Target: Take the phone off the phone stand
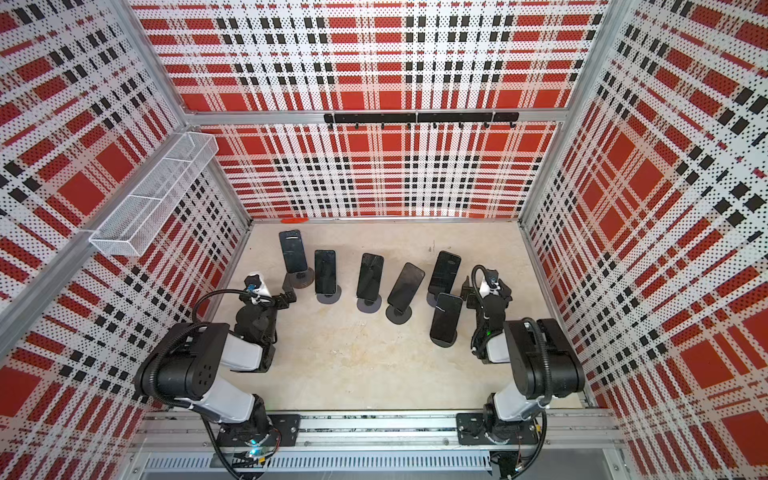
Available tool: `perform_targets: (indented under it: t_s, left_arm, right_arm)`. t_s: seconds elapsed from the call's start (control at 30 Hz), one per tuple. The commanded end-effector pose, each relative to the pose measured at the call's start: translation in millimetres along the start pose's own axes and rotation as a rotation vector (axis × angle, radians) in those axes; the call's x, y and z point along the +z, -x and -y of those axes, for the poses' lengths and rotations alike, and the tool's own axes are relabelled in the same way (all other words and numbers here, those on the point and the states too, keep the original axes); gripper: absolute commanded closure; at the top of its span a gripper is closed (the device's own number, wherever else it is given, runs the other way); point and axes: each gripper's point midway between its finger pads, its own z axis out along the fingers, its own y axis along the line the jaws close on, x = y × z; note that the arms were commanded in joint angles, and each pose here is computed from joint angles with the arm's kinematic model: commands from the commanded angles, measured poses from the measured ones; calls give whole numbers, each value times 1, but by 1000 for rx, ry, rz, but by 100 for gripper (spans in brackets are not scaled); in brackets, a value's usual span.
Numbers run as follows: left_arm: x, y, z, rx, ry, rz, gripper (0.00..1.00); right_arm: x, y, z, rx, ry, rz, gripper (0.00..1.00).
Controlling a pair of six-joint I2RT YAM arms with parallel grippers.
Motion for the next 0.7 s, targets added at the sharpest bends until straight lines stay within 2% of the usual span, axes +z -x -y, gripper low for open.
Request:
perform_targets:
  t_s: [0.0, 0.67]
  left_arm:
    - [0, 6, 0, 2, -2, 20, 2]
    - [2, 5, -3, -23, -16, 13, 2]
  right_arm:
    - [1, 8, 1, 2, -6, 26, 0]
    - [1, 8, 1, 4, -5, 26, 0]
